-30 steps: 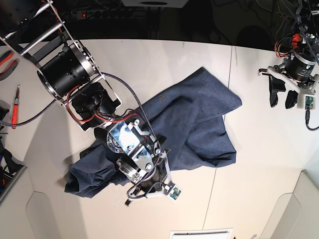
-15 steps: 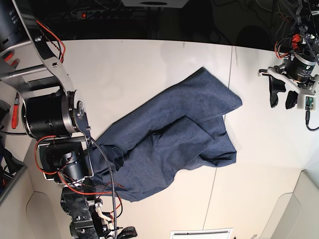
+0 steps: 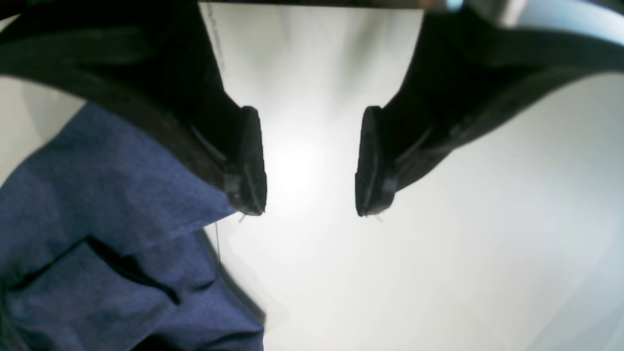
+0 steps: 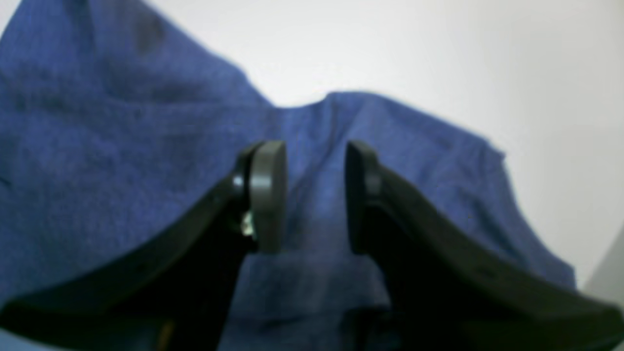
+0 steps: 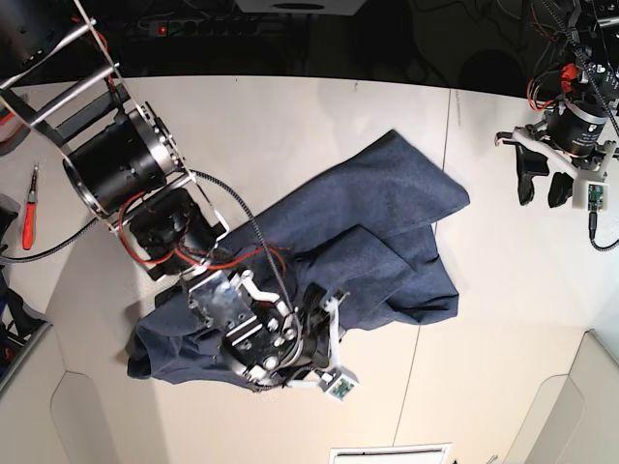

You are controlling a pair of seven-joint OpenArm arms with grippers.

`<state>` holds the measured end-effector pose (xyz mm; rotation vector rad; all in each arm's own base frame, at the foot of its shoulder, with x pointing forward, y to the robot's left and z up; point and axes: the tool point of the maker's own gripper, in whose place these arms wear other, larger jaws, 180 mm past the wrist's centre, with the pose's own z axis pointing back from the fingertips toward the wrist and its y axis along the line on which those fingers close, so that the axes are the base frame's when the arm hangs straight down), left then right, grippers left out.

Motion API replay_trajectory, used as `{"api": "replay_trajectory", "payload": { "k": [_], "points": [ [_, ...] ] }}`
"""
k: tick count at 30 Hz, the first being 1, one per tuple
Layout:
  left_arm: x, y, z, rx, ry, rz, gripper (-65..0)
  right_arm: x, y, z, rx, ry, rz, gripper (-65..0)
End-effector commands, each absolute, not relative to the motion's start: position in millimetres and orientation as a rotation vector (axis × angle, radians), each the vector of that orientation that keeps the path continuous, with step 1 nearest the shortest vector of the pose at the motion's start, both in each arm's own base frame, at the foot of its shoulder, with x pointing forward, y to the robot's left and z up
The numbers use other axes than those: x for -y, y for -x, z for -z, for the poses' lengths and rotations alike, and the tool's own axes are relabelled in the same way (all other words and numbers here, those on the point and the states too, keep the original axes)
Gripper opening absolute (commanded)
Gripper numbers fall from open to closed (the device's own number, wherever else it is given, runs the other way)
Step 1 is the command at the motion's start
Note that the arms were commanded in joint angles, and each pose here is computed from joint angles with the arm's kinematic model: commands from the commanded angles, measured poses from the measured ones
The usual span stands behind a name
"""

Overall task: Layout the t-shirt on the table in an organized manner, then fold the t-shirt properly
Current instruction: 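Drag the shirt fabric with the right gripper to flatten it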

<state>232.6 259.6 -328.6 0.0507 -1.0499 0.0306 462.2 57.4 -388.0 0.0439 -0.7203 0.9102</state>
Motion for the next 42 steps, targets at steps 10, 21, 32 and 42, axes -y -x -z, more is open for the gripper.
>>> {"api": "replay_trajectory", "payload": {
  "k": [10, 21, 32, 42],
  "points": [
    [-261, -237, 317, 1.088, -0.057, -0.02, -32.0, -43, -460, 403, 0.78, 0.098, -0.846, -44.6],
    [-261, -237, 317, 1.088, -0.057, -0.021, -32.0, -30, -463, 406, 0.787, 0.107, -0.721, -44.6],
    [-261, -237, 317, 1.091, -0.057, -0.02, -32.0, -39, -453, 416, 0.822, 0.073, -0.733, -65.0],
    [-261, -239, 314, 1.109, -0.057, -0.02, -32.0, -69, -507, 331, 1.114, 0.13, -0.778, -65.0]
  ]
}}
